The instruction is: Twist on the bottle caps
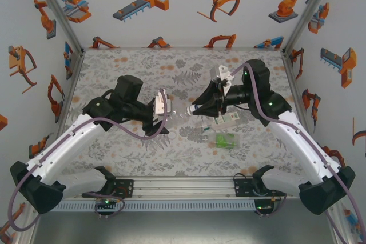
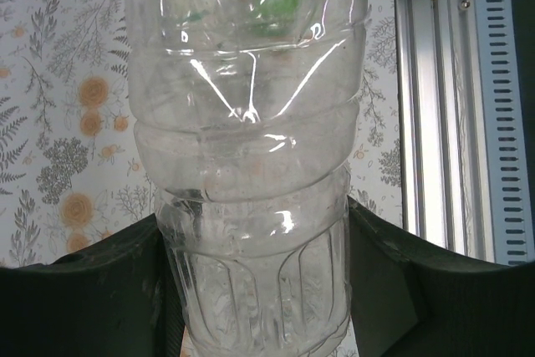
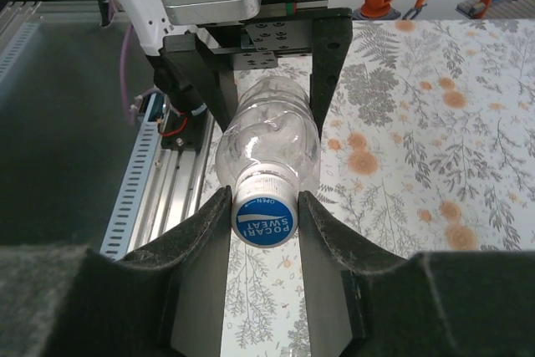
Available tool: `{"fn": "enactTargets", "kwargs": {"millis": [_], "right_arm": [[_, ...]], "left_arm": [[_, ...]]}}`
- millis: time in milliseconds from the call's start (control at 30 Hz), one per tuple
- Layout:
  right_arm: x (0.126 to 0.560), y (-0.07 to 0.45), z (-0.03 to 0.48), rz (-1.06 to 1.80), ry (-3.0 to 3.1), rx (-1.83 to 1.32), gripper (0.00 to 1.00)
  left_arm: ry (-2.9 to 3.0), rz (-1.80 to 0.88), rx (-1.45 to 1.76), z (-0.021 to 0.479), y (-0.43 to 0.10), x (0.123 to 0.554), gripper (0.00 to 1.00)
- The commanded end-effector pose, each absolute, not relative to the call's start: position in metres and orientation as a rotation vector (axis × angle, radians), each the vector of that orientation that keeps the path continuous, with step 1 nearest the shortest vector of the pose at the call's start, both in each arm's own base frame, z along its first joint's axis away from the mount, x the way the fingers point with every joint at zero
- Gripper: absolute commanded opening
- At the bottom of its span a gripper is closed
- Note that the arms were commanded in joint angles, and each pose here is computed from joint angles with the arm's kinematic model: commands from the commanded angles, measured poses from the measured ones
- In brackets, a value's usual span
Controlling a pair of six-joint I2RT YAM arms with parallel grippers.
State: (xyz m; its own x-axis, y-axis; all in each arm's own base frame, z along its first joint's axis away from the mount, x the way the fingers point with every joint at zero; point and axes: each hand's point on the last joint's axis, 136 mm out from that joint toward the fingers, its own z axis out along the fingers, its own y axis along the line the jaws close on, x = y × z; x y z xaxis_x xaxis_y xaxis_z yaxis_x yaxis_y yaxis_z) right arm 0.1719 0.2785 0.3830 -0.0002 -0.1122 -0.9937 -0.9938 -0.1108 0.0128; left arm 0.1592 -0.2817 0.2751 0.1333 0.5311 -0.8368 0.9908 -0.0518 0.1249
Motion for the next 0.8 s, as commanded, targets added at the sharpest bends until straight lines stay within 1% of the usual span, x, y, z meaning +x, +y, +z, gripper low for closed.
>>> {"fn": "enactTargets", "kwargs": {"millis": [0, 167, 500, 767], "right_arm": [[0.164, 0.277, 0.398, 1.245, 1.160, -1.386, 0.00], [0.166, 0.278, 0.400, 1.262, 1.174, -1.377, 0.00], [0.168, 0.286, 0.386, 1.304, 1.269, -1.360, 0.00], [0.175, 0.281, 0.386, 1.248, 1.306, -1.253, 0.00]], "left_arm": [[1.340, -0.845, 1.694, 0.299, -0.287, 0.145, 0.00], [1.355, -0.851, 1.660, 0.304, -0.290, 0.150, 0.00], [1.335, -0.866, 1.622, 0.317, -0.298, 0.158, 0.00], [1.293, -0.856, 1.572, 0.322, -0.299, 0.159, 0.00]]}}
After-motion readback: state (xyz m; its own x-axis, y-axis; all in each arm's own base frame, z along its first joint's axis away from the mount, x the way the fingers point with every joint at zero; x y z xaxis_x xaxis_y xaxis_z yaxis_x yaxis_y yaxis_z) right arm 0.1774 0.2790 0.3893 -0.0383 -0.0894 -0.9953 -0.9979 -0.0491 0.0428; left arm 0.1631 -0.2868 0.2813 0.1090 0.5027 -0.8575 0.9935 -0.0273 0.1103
